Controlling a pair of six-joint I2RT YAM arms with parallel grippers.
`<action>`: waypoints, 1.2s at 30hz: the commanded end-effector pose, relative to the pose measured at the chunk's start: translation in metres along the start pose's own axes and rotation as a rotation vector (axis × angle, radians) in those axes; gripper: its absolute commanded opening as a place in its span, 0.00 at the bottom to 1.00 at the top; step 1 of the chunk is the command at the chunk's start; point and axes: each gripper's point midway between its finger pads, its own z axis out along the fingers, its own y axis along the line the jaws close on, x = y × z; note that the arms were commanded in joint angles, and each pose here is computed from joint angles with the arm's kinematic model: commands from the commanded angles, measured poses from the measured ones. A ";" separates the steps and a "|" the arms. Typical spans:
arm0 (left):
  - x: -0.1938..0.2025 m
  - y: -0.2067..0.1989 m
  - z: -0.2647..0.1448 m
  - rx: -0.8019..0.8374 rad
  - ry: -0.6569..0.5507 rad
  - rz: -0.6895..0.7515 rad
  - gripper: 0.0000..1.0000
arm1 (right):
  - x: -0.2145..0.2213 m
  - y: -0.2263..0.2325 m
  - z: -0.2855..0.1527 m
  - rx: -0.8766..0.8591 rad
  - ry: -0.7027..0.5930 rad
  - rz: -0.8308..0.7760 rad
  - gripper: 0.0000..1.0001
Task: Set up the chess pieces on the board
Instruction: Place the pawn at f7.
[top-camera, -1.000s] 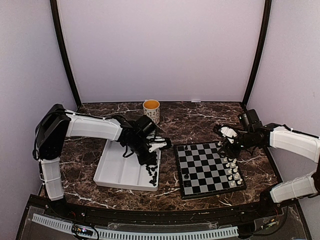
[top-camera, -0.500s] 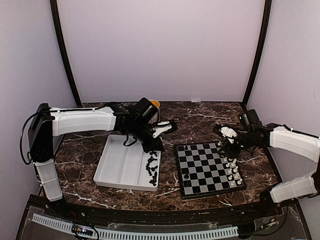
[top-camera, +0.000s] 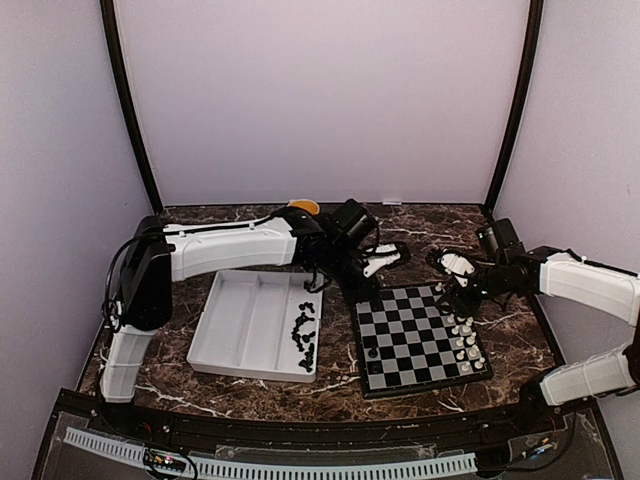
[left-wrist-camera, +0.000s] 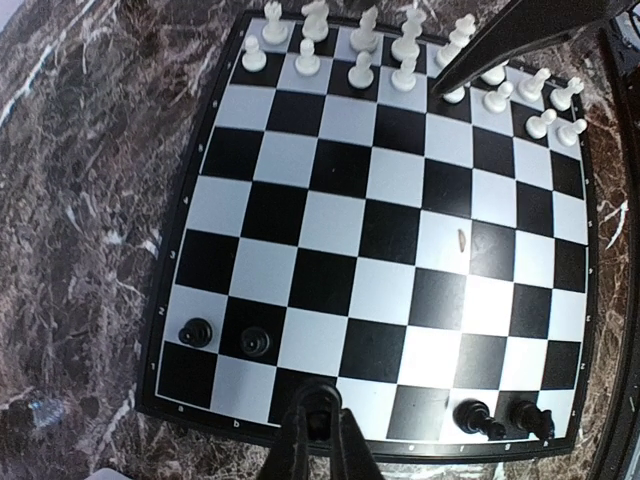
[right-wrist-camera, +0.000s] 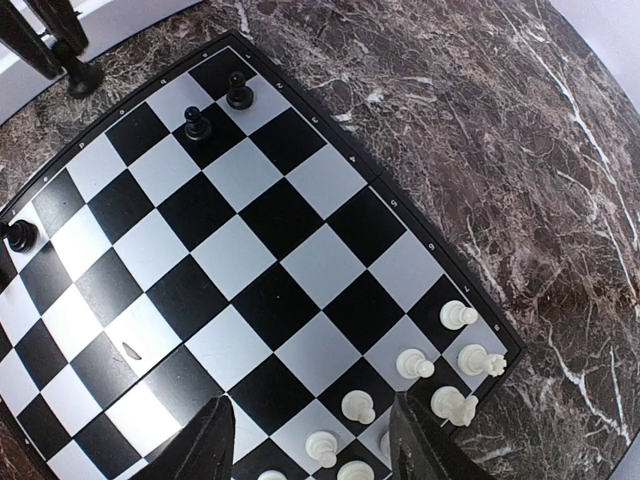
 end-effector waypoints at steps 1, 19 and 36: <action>-0.002 0.000 -0.001 0.013 0.013 -0.047 0.05 | -0.007 -0.004 -0.005 0.018 -0.027 0.000 0.55; 0.016 0.001 0.046 0.042 0.087 -0.080 0.05 | -0.004 -0.006 -0.004 0.029 -0.017 0.001 0.55; 0.029 -0.001 0.059 0.043 0.141 -0.076 0.06 | -0.004 -0.006 -0.004 0.032 -0.018 -0.001 0.55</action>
